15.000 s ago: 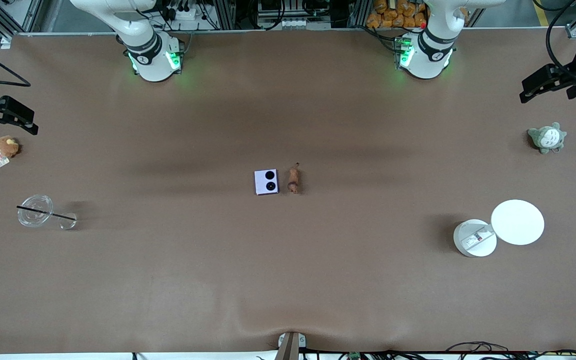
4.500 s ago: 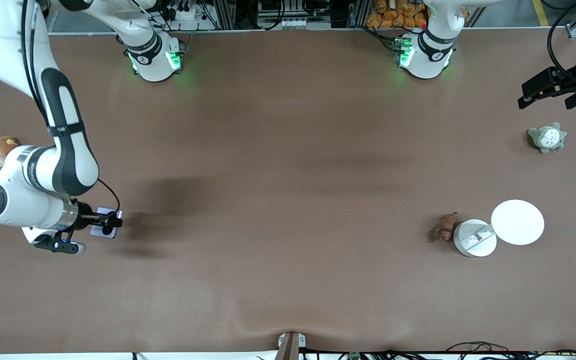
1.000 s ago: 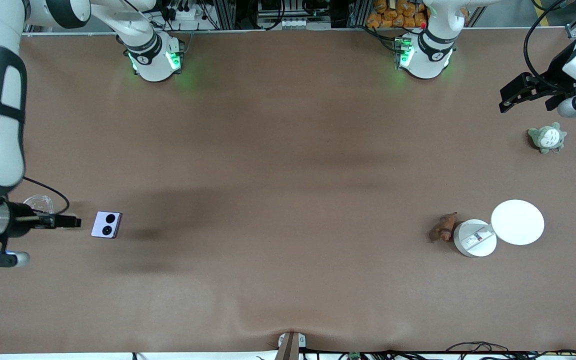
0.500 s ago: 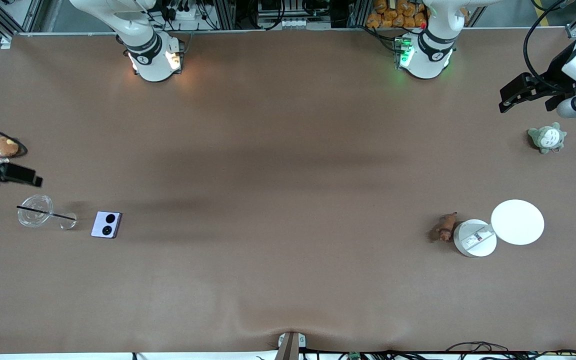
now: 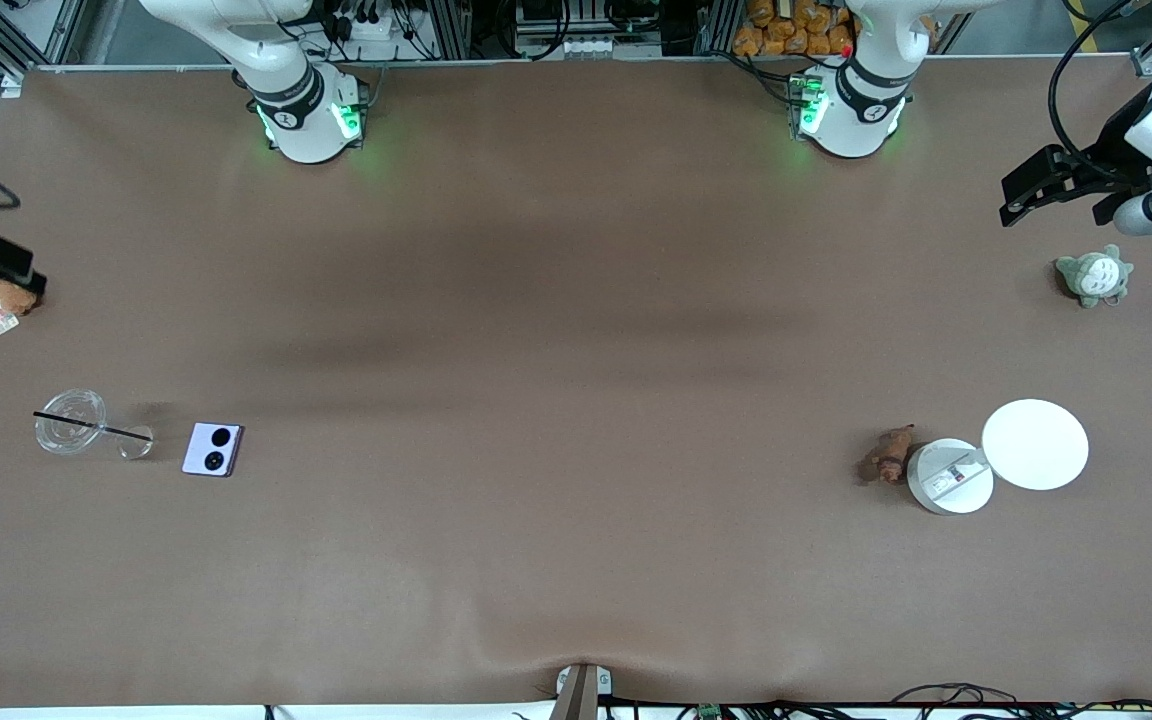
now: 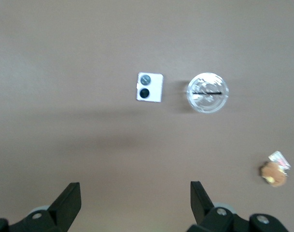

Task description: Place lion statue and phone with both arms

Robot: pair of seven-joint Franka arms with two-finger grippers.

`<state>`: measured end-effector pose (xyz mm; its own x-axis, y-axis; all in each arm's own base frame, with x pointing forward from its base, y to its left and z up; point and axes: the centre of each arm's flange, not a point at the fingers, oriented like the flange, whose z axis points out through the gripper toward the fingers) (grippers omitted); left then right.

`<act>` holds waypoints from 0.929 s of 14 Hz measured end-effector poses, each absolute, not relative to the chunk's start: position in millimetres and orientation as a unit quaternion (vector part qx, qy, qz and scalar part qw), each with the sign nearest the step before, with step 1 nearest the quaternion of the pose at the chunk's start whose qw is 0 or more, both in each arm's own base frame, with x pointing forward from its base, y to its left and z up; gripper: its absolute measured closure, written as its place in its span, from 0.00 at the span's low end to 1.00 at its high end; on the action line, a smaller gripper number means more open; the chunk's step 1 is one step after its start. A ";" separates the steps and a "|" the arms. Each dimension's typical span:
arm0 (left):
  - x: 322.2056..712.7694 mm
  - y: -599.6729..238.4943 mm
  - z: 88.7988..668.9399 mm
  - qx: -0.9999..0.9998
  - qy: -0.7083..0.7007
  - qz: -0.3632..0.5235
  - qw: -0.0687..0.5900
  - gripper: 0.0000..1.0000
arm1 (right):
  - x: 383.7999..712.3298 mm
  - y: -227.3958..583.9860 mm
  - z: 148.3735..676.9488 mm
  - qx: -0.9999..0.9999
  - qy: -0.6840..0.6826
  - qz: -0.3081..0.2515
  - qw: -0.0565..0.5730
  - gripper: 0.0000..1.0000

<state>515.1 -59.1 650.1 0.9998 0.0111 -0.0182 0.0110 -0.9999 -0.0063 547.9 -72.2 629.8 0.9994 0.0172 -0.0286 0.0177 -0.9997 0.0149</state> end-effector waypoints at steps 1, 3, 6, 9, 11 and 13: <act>515.3 -59.1 650.3 -1.000 -0.005 0.009 0.003 0.00 | 540.8 -72.5 631.5 1.000 0.013 -0.014 0.013 0.00; 515.6 -58.4 652.7 -1.000 -0.006 0.005 0.003 0.00 | 537.3 -73.5 629.3 1.000 0.023 -0.013 0.017 0.00; 515.8 -56.8 657.3 -1.000 -0.008 0.000 0.002 0.00 | 538.5 -73.5 621.7 0.999 0.029 -0.016 0.016 0.00; 515.7 -56.7 658.0 -1.000 -0.008 0.000 0.002 0.00 | 538.9 -71.7 620.8 0.999 0.031 -0.016 0.016 0.00; 515.2 -56.4 657.5 -1.000 -0.008 0.003 0.002 0.00 | 539.4 -68.5 620.6 0.999 0.033 -0.016 0.013 0.00; 515.0 -56.0 657.3 -1.000 -0.008 0.004 0.002 0.00 | 539.7 -65.7 620.4 0.999 0.035 -0.015 0.009 0.00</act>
